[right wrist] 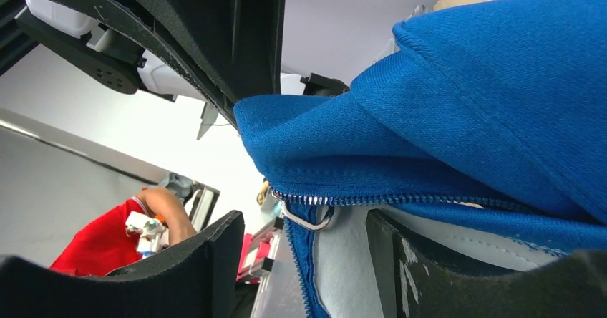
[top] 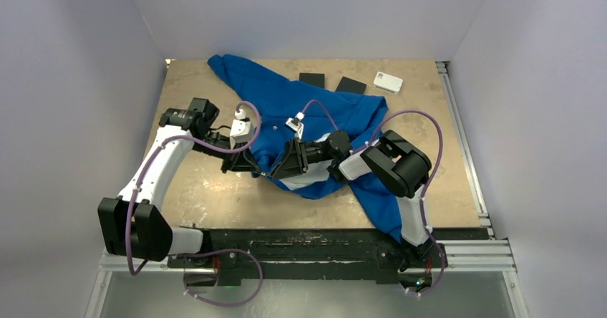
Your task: Zip up the jacket
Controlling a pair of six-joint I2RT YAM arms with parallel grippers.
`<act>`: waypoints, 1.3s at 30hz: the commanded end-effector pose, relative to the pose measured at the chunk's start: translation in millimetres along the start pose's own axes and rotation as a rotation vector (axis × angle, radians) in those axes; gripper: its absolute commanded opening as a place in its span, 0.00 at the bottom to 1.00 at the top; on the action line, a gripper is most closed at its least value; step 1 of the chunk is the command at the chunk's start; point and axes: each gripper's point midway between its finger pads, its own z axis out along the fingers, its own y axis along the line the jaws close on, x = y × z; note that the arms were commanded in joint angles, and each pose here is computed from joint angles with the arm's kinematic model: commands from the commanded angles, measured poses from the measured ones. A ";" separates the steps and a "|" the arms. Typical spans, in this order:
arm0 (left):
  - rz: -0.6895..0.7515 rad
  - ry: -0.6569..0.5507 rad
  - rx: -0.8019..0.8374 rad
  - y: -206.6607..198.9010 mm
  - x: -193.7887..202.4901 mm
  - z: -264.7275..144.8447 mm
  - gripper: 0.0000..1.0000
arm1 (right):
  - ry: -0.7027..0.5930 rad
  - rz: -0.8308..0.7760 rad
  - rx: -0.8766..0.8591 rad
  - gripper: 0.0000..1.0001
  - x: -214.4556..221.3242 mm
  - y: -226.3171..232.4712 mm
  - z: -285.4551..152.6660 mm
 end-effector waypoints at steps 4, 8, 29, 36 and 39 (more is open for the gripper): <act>0.072 -0.038 -0.003 -4.5 -15.4 -2.1 0.00 | -0.054 -0.508 -0.255 0.65 -9.7 79.9 -6.4; 0.072 -0.032 -0.005 -5.0 -13.3 -2.0 0.00 | -0.063 -0.527 -0.261 0.64 -13.5 82.1 -5.4; 0.066 -0.013 -0.036 1.1 -10.0 -2.8 0.00 | -0.034 -0.560 -0.260 0.56 -1.5 92.7 -9.6; 0.070 -0.017 -0.046 4.7 -13.7 -3.6 0.00 | -0.005 -0.571 -0.178 0.53 -5.7 76.2 0.9; 0.067 -0.015 -0.054 6.8 -14.6 -4.2 0.00 | 0.005 -0.605 -0.090 0.52 -12.6 62.4 13.6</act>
